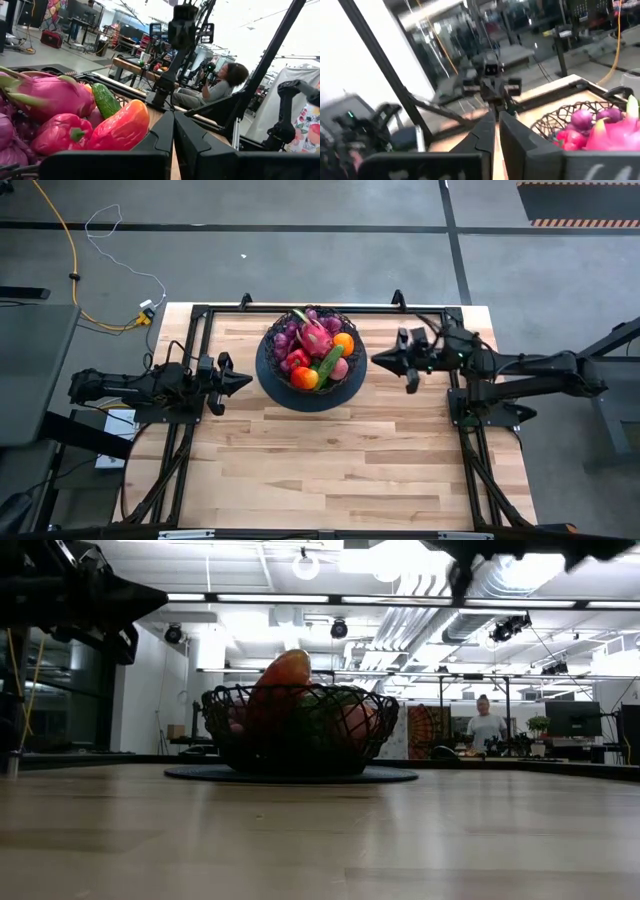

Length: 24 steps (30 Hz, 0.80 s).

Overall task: Build produce basket
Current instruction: Return to Home Position

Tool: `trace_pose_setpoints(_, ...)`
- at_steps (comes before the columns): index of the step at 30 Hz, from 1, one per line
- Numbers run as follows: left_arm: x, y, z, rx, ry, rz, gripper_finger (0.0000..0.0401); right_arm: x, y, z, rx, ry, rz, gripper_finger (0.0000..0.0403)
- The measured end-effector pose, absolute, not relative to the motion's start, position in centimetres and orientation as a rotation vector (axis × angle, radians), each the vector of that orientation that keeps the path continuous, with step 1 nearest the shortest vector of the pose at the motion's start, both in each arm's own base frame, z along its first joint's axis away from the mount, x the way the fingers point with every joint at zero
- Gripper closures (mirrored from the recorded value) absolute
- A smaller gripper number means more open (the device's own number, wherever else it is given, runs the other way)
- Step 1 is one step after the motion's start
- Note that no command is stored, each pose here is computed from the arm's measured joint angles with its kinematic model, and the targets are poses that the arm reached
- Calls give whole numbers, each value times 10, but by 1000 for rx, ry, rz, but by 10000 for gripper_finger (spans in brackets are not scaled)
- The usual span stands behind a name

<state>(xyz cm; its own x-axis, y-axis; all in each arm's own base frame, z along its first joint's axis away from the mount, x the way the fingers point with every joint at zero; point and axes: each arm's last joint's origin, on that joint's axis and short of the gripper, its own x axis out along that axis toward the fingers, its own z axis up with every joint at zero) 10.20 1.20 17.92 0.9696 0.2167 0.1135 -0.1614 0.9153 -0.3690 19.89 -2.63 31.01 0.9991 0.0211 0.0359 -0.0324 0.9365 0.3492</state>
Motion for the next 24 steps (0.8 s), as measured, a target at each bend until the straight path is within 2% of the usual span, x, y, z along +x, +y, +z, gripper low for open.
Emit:
trace_pose_setpoints(3,102,12,179,-366,-153,195,398,182,-22,290,389,-115,54,400)
trace_pose_setpoints(14,102,12,179,-366,-153,196,396,131,5,227,440,-306,34,402)
trace_pose_setpoints(19,102,12,179,-366,-153,195,396,115,5,204,463,-350,46,402)
trace_pose_setpoints(24,102,12,179,-366,-153,195,396,108,5,198,455,-287,89,403)
